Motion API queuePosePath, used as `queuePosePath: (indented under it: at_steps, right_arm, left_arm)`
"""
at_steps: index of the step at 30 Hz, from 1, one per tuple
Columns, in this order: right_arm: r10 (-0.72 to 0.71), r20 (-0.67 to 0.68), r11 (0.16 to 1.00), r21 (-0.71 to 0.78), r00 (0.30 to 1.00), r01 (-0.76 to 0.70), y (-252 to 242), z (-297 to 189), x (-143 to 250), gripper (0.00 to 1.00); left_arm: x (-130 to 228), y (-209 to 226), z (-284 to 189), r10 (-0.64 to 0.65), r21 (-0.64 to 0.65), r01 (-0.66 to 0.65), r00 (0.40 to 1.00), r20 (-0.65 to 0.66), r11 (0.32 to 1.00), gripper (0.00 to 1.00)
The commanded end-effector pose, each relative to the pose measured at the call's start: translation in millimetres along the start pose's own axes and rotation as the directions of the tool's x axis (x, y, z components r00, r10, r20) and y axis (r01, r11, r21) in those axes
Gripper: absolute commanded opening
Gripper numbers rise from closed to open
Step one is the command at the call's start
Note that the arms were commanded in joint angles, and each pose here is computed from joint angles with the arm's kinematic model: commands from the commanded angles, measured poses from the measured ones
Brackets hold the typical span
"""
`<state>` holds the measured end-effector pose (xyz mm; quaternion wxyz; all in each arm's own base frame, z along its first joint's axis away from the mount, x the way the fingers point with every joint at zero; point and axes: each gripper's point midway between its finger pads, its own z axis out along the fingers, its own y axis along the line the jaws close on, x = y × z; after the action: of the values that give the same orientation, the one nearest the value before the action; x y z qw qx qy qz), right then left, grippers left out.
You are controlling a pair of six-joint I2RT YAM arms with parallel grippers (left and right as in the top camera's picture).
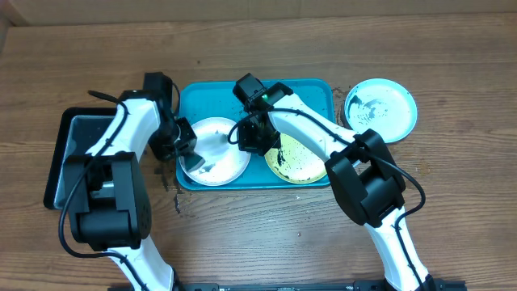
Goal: Clean dirty plates on tray and stack at the side
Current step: 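Grip the white plate rim with the right gripper and scrub with the sponge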
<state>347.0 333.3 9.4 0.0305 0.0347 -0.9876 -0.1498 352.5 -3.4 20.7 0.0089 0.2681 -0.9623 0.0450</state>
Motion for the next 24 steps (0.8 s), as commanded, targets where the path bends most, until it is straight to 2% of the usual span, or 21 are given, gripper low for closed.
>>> queuePosePath:
  at_steps: [1,6,9,15,24]
  right_arm:
    - [-0.009,0.021,1.0,0.029,1.0,0.009,-2,-3,-1,0.04]
    - [-0.011,0.027,1.0,0.024,1.0,0.01,-1,-3,-3,0.04]
    - [-0.012,0.029,1.0,0.023,1.0,0.011,-1,-3,-3,0.04]
    - [-0.012,0.029,1.0,0.023,1.0,0.011,-1,-3,-3,0.04]
    - [-0.009,0.02,1.0,0.029,1.0,0.009,-2,-3,-1,0.04]
  left_arm:
    - [-23,-2,-15,0.031,-0.015,-0.031,0.998,0.059,0.999,0.04]
    - [-4,-59,-28,0.098,0.276,-0.084,0.995,-0.036,0.958,0.04]
    - [8,-75,-27,0.13,0.323,-0.105,0.99,-0.058,0.94,0.04]
    - [30,-95,-8,0.206,0.306,-0.181,0.977,-0.051,0.935,0.04]
    - [25,-39,4,0.156,-0.008,-0.156,0.987,-0.028,0.988,0.04]
